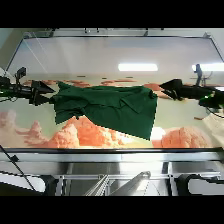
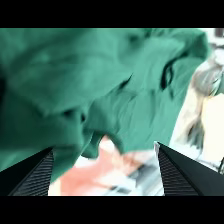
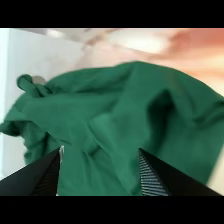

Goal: Fold the shirts.

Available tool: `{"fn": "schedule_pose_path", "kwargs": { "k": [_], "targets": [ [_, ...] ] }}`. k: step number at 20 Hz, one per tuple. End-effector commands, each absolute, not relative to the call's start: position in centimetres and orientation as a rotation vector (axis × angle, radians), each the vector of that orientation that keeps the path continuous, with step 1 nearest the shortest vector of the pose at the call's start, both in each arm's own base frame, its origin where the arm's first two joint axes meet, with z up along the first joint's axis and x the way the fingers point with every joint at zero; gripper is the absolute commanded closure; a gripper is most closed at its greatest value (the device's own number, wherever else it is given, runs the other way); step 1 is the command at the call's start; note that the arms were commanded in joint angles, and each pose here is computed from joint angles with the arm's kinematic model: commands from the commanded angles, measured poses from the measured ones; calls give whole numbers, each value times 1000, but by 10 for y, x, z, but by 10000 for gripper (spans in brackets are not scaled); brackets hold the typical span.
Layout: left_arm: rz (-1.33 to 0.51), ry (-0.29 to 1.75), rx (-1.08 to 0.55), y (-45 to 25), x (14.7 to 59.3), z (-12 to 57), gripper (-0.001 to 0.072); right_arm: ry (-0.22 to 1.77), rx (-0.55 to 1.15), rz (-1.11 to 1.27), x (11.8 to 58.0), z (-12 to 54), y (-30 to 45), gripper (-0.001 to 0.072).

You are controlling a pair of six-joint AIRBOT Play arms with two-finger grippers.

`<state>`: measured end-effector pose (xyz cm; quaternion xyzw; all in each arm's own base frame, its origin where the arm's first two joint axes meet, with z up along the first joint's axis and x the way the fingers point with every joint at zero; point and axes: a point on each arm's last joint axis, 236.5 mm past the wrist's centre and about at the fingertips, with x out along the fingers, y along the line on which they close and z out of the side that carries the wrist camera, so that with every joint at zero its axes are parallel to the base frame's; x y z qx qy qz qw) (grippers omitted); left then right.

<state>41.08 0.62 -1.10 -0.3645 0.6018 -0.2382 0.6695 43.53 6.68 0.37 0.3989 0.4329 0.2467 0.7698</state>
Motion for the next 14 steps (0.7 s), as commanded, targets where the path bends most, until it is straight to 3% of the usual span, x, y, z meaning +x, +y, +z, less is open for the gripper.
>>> {"fn": "schedule_pose_path", "kwargs": {
  "k": [1, 3, 5, 8, 13, 14],
  "targets": [
    [-389, 1501, -690, 44, 374, -24, -10, 1153, 777, 402, 380, -28, 25, 191],
    [-280, 1513, -646, 62, 356, -40, -9, 1208, 770, 365, 357, -45, 22, 192],
    [-253, 1519, -704, 56, 343, -58, -7, 1240, 804, 337, 342, -63, 27, 192],
    [-333, 1565, -814, 26, 328, -85, 9, 1286, 822, 320, 325, -83, 38, 191],
    [-378, 1547, -921, -8, 348, -122, 10, 1350, 792, 351, 314, -93, 71, 198],
    [-381, 1548, -932, -13, 350, -126, 124, 1365, 785, 359, 313, -94, 79, 245]
  ]
}}
